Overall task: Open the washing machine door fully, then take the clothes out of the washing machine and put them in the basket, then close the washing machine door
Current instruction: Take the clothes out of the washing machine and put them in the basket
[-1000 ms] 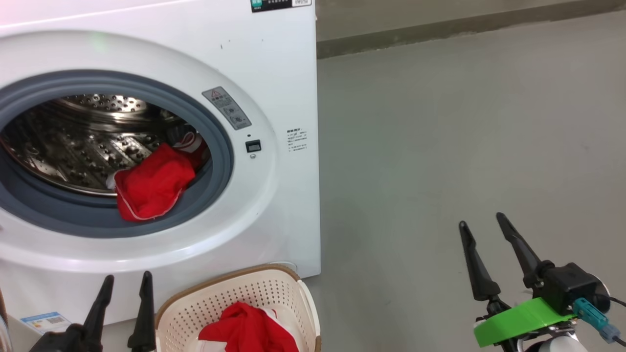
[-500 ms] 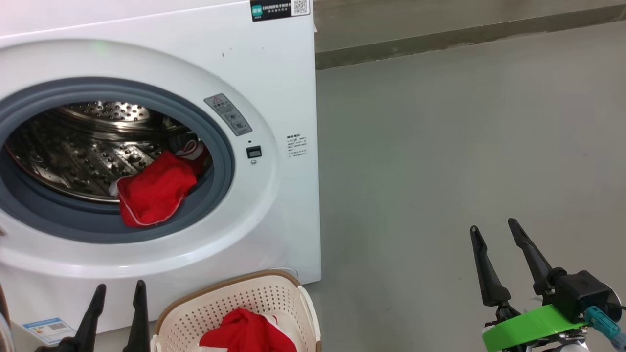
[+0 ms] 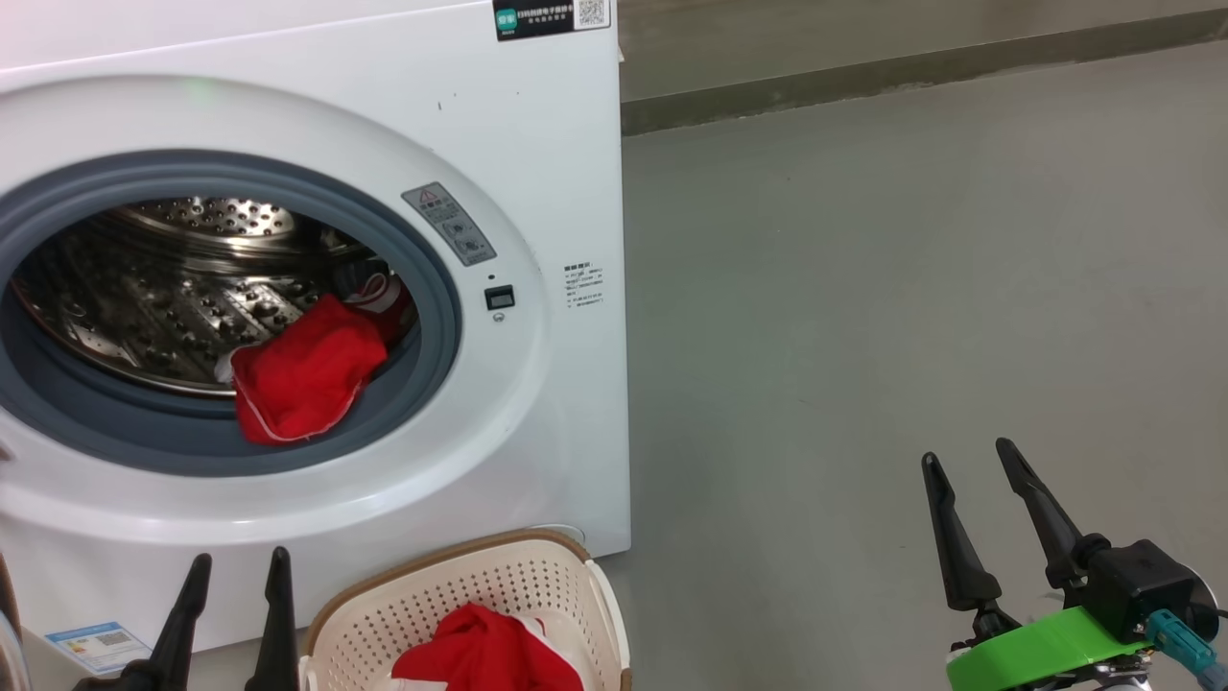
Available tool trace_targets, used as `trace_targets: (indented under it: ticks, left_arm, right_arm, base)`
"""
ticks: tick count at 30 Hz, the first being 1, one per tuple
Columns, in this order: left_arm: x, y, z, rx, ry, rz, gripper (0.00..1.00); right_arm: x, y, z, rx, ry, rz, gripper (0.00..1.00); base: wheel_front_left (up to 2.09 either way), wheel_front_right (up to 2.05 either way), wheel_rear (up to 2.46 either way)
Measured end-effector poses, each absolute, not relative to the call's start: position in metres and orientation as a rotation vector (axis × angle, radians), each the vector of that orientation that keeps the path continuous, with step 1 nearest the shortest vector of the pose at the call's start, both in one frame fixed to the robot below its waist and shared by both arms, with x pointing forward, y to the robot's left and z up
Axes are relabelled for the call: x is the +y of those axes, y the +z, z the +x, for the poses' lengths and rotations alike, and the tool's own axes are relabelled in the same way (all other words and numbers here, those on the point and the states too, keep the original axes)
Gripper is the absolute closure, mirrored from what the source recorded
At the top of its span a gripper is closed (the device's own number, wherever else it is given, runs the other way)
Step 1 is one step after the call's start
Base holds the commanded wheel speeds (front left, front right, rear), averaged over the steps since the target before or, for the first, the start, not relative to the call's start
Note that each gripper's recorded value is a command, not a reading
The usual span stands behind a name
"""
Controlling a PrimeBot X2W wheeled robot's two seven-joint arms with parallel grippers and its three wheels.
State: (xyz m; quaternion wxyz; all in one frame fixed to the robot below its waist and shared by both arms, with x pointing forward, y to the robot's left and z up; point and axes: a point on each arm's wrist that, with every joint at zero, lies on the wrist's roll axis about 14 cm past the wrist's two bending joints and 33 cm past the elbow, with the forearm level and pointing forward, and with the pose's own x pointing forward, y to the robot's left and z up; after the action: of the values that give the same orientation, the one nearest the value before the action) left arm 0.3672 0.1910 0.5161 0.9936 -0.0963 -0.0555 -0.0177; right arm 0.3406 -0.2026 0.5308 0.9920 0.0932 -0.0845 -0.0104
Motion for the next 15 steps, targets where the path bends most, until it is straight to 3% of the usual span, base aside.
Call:
trace_targets:
  ticks: [15]
  left_arm:
    - [0.194,0.505,0.370,-0.081,-0.010,-0.203,0.00]
  right_arm:
    - [-0.192,0.523,0.345,-0.143,0.007,0.190,0.00]
  base:
    - [0.00,0.00,0.00]
